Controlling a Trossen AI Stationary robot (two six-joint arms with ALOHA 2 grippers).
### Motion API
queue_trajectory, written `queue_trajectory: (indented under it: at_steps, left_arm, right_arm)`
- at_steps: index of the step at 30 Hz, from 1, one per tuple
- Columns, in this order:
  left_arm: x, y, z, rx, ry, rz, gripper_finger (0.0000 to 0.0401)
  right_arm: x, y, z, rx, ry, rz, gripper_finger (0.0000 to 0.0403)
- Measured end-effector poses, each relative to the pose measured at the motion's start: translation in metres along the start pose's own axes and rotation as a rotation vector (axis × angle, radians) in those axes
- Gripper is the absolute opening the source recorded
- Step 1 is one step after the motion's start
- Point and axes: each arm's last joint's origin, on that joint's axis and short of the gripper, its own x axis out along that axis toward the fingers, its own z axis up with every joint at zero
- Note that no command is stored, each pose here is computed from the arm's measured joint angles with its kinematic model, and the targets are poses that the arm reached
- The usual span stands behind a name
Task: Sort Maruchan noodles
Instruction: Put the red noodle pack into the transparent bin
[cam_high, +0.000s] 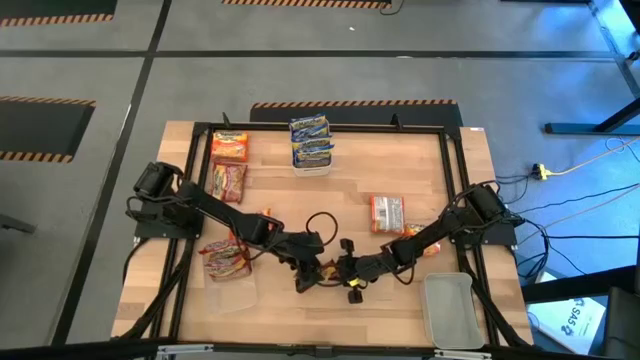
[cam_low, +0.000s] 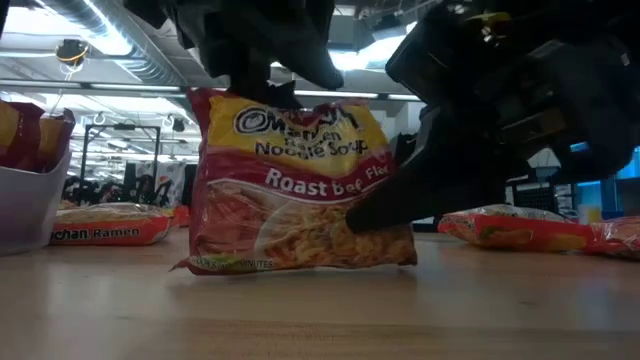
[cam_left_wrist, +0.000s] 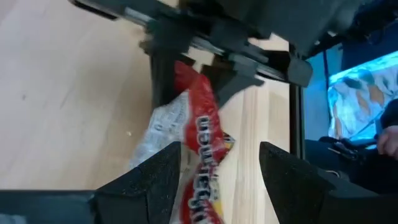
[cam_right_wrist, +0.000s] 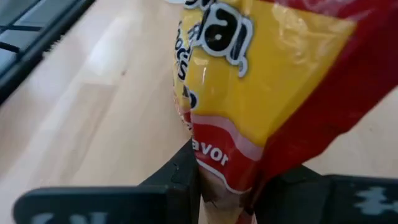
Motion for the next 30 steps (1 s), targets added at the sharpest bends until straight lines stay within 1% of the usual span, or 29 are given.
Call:
queue_trajectory:
  at_steps: [3, 6, 9, 12, 15, 19, 23, 25, 30]
  left_arm:
    - [0.000, 0.000, -0.003, 0.001, 0.011, 0.021, 0.0211]
    - [0.004, 0.001, -0.004, -0.005, 0.020, 0.017, 0.0211]
    - [0.005, 0.001, -0.007, -0.013, 0.031, 0.023, 0.0211]
    - [0.009, 0.003, -0.011, -0.015, 0.062, 0.028, 0.0211]
    - [0.008, 0.002, -0.012, -0.019, 0.072, 0.022, 0.0211]
    - [0.000, -0.002, -0.011, 0.003, 0.097, -0.016, 0.0211]
    - [-0.008, -0.005, -0.006, 0.005, 0.086, -0.034, 0.0211]
    - [-0.009, -0.004, -0.003, 0.024, 0.073, -0.036, 0.0211]
    - [-0.009, 0.000, 0.001, 0.026, 0.029, -0.003, 0.0211]
  right_arm:
    - [0.000, 0.000, 0.001, 0.003, -0.014, 0.000, 0.0083]
    - [0.000, 0.002, 0.004, 0.001, -0.039, 0.014, 0.0083]
    - [0.003, 0.004, 0.012, -0.003, -0.038, 0.013, 0.0083]
    - [0.006, 0.007, 0.018, -0.014, 0.007, 0.013, 0.0083]
    - [0.008, 0.007, 0.021, -0.022, 0.038, -0.019, 0.0083]
    - [0.008, 0.007, 0.023, -0.024, 0.033, -0.023, 0.0083]
    - [0.007, 0.012, 0.023, -0.055, 0.023, -0.017, 0.0083]
    - [0.007, 0.012, 0.024, -0.055, 0.019, -0.021, 0.0083]
    - [0.007, 0.012, 0.024, -0.053, 0.021, -0.022, 0.0083]
